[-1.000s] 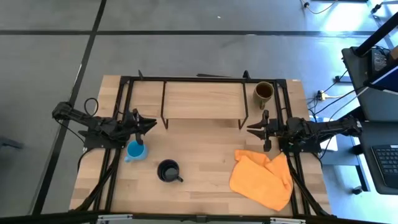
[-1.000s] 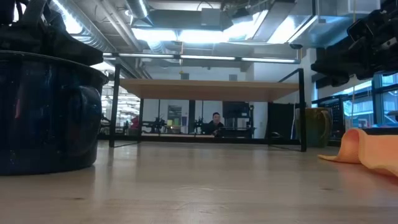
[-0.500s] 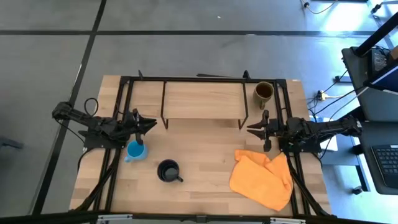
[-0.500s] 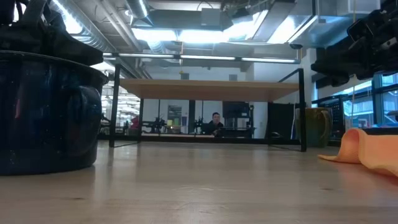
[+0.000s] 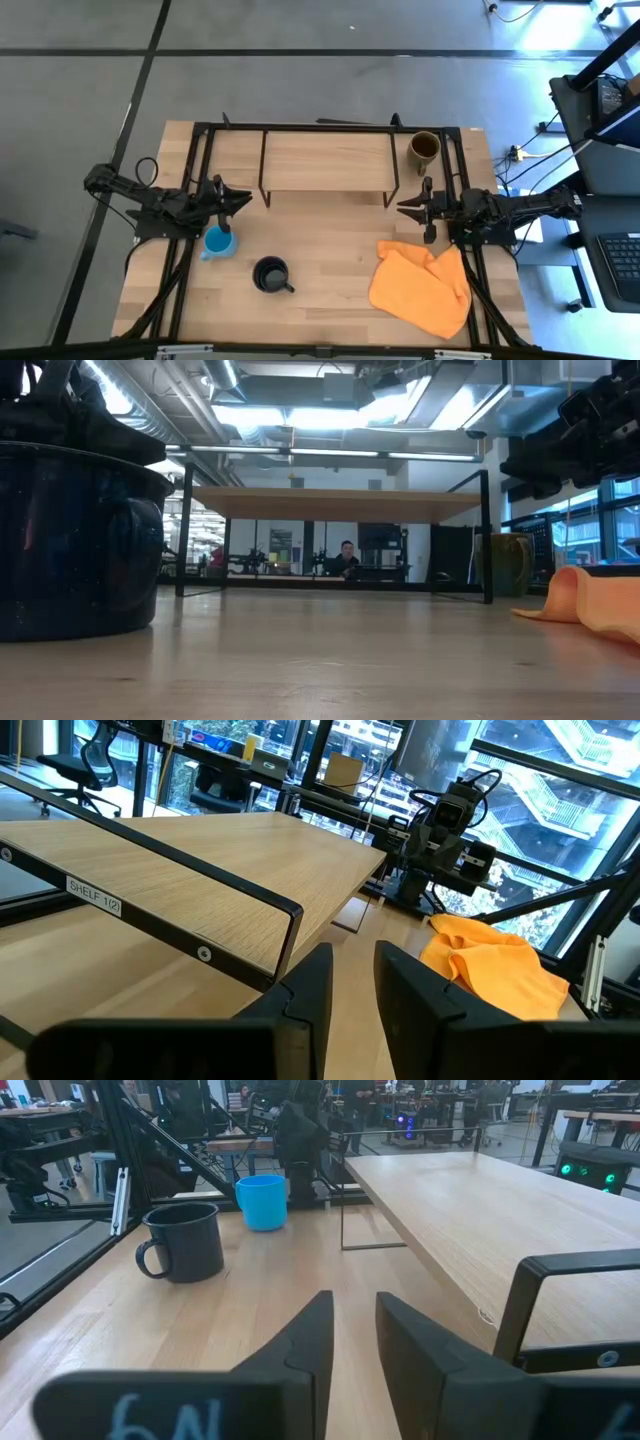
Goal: Stack small to large cups/mugs on shelf
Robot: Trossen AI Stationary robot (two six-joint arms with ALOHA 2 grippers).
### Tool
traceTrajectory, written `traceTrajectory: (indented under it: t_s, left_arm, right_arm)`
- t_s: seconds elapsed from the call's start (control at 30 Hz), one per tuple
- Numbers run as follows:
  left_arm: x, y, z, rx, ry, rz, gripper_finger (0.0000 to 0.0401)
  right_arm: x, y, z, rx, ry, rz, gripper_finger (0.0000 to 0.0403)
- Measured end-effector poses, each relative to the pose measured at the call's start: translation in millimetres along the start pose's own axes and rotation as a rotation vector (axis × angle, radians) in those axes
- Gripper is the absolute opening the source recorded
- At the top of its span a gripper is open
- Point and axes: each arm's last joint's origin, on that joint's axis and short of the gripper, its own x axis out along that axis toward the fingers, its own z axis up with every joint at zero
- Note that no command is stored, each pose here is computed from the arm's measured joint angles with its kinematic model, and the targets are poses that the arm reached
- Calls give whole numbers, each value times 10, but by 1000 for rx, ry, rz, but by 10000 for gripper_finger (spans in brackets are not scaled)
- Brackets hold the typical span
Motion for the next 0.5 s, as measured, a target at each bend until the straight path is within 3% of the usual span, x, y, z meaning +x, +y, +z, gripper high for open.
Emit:
traceTrajectory:
  t_s: [0.5]
  left_arm:
    - [0,-1,4,-3,-3,-1,73]
  right_arm:
    - [0,0,-1,0,0,0,81]
